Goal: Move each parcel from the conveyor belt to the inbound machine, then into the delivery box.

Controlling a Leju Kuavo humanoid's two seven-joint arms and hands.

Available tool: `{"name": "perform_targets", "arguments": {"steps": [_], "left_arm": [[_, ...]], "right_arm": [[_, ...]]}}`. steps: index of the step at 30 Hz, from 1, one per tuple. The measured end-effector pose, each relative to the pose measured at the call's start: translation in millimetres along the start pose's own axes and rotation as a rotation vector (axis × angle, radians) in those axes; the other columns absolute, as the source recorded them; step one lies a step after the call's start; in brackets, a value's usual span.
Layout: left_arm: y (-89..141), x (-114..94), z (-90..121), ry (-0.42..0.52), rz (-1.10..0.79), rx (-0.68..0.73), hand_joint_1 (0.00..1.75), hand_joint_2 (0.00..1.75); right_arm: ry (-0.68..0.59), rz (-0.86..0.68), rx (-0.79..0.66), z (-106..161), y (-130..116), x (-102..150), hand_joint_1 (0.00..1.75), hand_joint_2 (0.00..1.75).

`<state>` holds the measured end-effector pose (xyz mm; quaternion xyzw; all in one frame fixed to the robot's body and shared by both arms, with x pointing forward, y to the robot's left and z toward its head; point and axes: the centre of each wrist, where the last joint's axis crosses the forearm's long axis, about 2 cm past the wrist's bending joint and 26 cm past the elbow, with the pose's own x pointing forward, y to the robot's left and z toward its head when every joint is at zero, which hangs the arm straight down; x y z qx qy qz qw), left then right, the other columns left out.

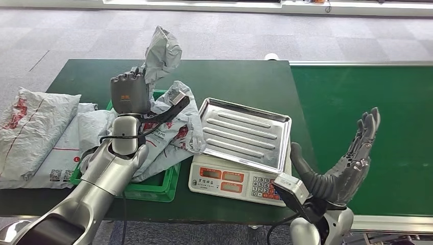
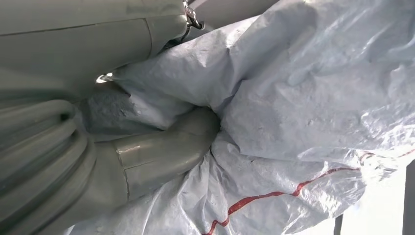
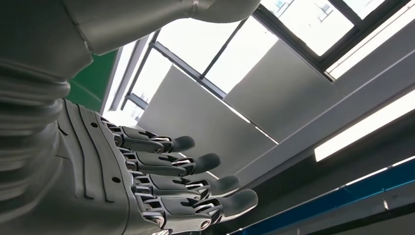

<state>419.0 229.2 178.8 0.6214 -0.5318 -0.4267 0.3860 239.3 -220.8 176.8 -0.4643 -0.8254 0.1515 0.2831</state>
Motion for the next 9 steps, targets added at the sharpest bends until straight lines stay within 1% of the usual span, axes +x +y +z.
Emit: {"name": "perform_targets", "arguments": {"steps": [4,9], "left_arm": [[-12,-8,9,0.008,-0.034,-0.065,1.75,1.75],[-19,-13,14,0.014,-0.052,-0.094,1.75,1.75]], "right_arm": [[0.003,0.000,0.005,2,-2,0,0.00,1.75],[0.004,0.001,0.006,3,-3,0,0.00,1.75]]}}
